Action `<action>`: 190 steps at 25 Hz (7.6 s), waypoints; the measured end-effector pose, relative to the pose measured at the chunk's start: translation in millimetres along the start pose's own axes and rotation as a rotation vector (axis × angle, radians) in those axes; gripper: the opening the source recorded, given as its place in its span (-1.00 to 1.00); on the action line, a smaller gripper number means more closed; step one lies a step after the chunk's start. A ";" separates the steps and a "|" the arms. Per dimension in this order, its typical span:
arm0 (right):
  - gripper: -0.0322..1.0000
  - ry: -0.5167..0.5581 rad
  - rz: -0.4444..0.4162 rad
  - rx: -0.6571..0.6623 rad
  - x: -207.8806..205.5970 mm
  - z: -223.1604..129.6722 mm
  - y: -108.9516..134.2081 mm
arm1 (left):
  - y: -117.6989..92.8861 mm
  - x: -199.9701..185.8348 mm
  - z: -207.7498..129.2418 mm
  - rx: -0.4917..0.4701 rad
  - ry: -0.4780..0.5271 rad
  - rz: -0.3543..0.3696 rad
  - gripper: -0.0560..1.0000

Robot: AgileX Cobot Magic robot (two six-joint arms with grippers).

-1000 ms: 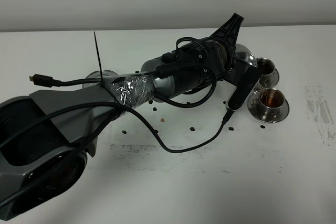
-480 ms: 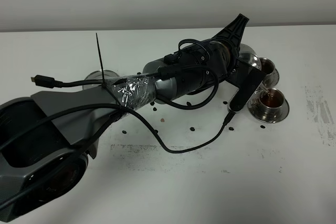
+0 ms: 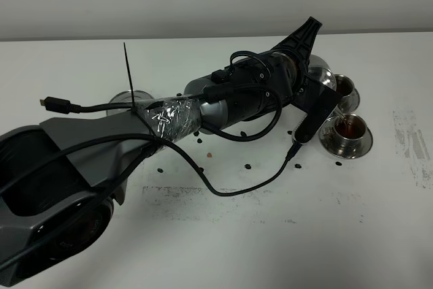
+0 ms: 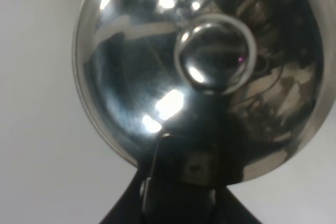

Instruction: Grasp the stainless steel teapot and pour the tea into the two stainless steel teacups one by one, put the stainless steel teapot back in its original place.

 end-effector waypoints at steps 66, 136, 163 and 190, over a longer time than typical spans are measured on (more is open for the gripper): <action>-0.16 0.000 0.000 0.001 0.0 0.0 0.0 | 1.9 0.0 0.3 0.043 -0.002 0.019 -0.59; -0.16 -0.002 0.004 0.003 0.0 0.2 0.4 | -60.0 -24.8 -24.7 -1.245 0.225 -0.582 -0.59; -0.16 -0.001 0.005 0.004 0.2 0.1 0.4 | -34.9 -64.8 -149.1 -1.451 0.374 -0.508 -0.59; -0.16 -0.002 0.005 0.003 0.2 0.1 0.5 | -121.4 -73.5 -246.5 -1.730 0.475 -0.371 -0.59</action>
Point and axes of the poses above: a point on each arm's last joint axis where the gripper is mounted, x pointing out along that axis toward the gripper, y along the wrist's bending axis when the last joint is at zero, z = x × y, the point moved 1 cm from there along x, pointing out along that axis toward the gripper, and after that the axes turned 10 degrees about -x, right-handed, at the moved point
